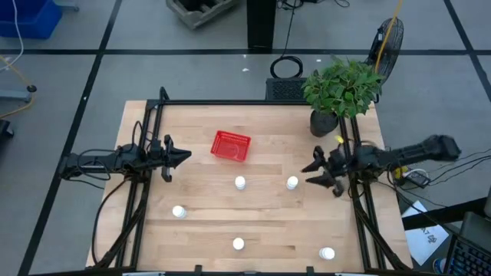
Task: Pick and place pill bottles into a basket
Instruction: Put the white pill bottle into the red basket
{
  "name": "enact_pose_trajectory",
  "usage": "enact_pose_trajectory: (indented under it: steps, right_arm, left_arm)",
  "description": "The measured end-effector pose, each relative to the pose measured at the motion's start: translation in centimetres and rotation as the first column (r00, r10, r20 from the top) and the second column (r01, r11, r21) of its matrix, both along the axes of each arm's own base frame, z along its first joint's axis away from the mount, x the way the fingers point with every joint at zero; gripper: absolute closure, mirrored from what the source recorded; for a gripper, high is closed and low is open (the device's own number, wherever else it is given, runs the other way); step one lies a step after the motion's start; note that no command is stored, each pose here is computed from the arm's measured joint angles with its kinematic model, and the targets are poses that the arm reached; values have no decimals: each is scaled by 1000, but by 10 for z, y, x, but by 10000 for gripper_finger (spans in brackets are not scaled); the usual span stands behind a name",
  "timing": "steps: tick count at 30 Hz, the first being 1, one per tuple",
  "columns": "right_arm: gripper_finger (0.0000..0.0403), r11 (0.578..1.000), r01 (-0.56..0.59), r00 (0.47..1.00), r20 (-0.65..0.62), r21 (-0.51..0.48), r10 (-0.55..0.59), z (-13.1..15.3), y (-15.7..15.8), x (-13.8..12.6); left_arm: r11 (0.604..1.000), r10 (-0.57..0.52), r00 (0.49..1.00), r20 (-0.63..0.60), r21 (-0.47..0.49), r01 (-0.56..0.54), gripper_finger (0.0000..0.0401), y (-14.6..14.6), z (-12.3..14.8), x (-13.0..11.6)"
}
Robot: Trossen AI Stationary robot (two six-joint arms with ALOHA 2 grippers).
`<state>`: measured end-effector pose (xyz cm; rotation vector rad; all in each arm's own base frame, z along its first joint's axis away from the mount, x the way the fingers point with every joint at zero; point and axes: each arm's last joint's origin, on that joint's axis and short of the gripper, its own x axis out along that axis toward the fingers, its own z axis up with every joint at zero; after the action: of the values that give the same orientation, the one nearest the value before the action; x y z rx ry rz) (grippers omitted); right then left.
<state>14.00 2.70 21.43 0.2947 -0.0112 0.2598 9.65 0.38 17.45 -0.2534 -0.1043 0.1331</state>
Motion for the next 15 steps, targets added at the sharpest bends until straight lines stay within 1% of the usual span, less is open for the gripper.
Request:
enact_pose_trajectory:
  steps: [2, 4, 5, 7, 9, 11, 13, 15]
  right_arm:
    - [196, 998, 20, 992, -125, -55, -27, 1, 8, 10]
    - [167, 994, 34, 967, -249, -100, -59, 3, 16, 19]
    - [153, 990, 60, 950, -298, -127, -96, 5, 20, 23]
    - [127, 965, 140, 891, -397, -223, -221, 6, 24, 30]
    - [106, 932, 187, 829, -459, -311, -320, 3, 26, 36]
    - [90, 927, 194, 806, -487, -320, -337, 3, 29, 41]
    - [80, 940, 175, 794, -522, -292, -310, 0, 32, 45]
    - [75, 943, 166, 754, -579, -289, -311, -9, 32, 45]
  left_arm:
    - [1000, 0, 1000, 1, 0, 0, 364, 0, 0, 0]
    - [1000, 0, 1000, 0, 0, 0, 364, 0, 0, 0]
    - [1000, 0, 1000, 0, 0, 0, 364, 0, 0, 0]
    - [1000, 0, 1000, 0, 0, 0, 364, 0, 0, 0]
    - [1000, 0, 1000, 0, 0, 0, 364, 0, 0, 0]
    - [1000, 0, 1000, 0, 0, 0, 364, 0, 0, 0]
    - [1000, 0, 1000, 0, 0, 0, 364, 0, 0, 0]
    - [1000, 0, 1000, 0, 0, 0, 364, 0, 0, 0]
